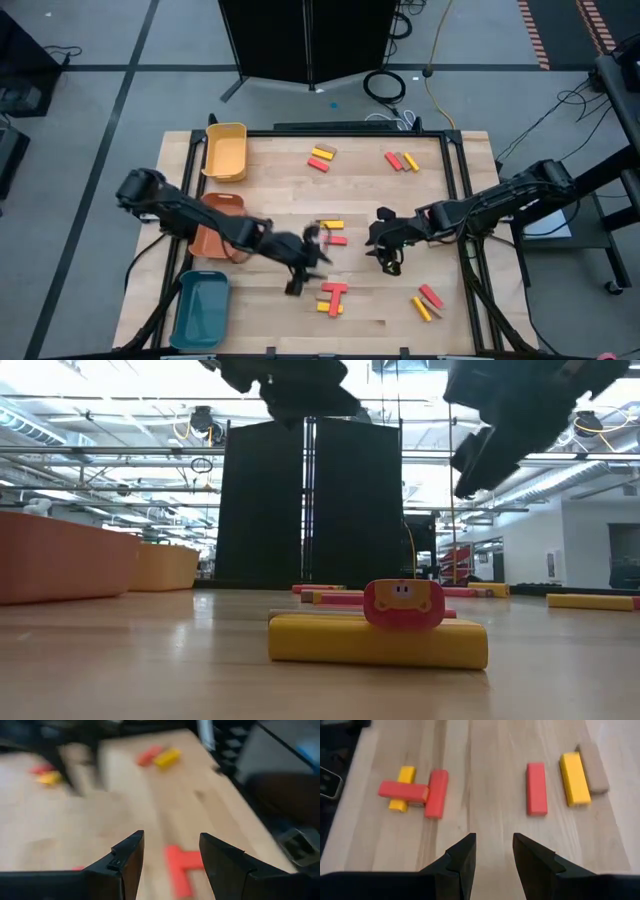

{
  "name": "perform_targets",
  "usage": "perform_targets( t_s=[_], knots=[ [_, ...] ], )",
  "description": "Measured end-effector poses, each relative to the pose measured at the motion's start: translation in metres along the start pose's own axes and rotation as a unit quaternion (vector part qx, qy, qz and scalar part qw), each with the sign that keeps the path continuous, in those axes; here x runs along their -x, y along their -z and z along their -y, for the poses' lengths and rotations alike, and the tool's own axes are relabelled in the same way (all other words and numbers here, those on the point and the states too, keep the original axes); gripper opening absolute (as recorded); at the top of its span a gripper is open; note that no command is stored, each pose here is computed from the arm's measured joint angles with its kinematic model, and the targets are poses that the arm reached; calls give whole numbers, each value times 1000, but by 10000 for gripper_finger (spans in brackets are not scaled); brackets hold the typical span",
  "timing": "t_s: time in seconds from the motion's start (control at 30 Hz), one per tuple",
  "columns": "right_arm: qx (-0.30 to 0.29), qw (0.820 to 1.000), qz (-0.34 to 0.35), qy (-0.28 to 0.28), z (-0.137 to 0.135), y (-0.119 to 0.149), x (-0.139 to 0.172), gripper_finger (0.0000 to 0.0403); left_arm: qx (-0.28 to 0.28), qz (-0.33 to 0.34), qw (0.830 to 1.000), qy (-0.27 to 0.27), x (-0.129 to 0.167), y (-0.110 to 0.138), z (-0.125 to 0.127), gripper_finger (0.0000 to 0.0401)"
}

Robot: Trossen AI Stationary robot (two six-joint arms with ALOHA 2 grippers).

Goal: Sort blocks
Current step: Put the bottom left red block in the orange bin

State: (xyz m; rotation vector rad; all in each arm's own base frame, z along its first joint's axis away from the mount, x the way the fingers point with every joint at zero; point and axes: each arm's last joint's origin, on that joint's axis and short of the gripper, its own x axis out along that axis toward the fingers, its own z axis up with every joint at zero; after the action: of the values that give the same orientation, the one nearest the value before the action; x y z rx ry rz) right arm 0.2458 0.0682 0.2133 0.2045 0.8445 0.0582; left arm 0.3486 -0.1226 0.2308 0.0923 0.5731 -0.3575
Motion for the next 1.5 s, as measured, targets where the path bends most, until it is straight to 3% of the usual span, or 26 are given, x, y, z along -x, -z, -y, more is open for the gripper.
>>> perform_targets(
  t_s=[0.23,0.43,0.63,0.93,1.13,1.5],
  knots=[
    [-9,1000,5,-1,0,-1,0,123,-137,-115,982,62,-37,-19,25,190],
    [-33,999,1,-4,-3,1,0,123,-183,-170,963,105,-75,-33,23,190],
    [-43,999,-18,3,-2,4,0,123,-265,-237,922,151,-99,-27,23,190],
    [-57,998,-30,9,-1,7,1,123,-362,-244,882,177,-125,-22,23,190],
    [-70,997,-30,10,-1,7,1,123,-386,-266,864,186,-127,-14,23,190],
    [-70,997,-29,10,-1,7,1,123,-404,-277,849,198,-128,-9,23,190]
  ],
)
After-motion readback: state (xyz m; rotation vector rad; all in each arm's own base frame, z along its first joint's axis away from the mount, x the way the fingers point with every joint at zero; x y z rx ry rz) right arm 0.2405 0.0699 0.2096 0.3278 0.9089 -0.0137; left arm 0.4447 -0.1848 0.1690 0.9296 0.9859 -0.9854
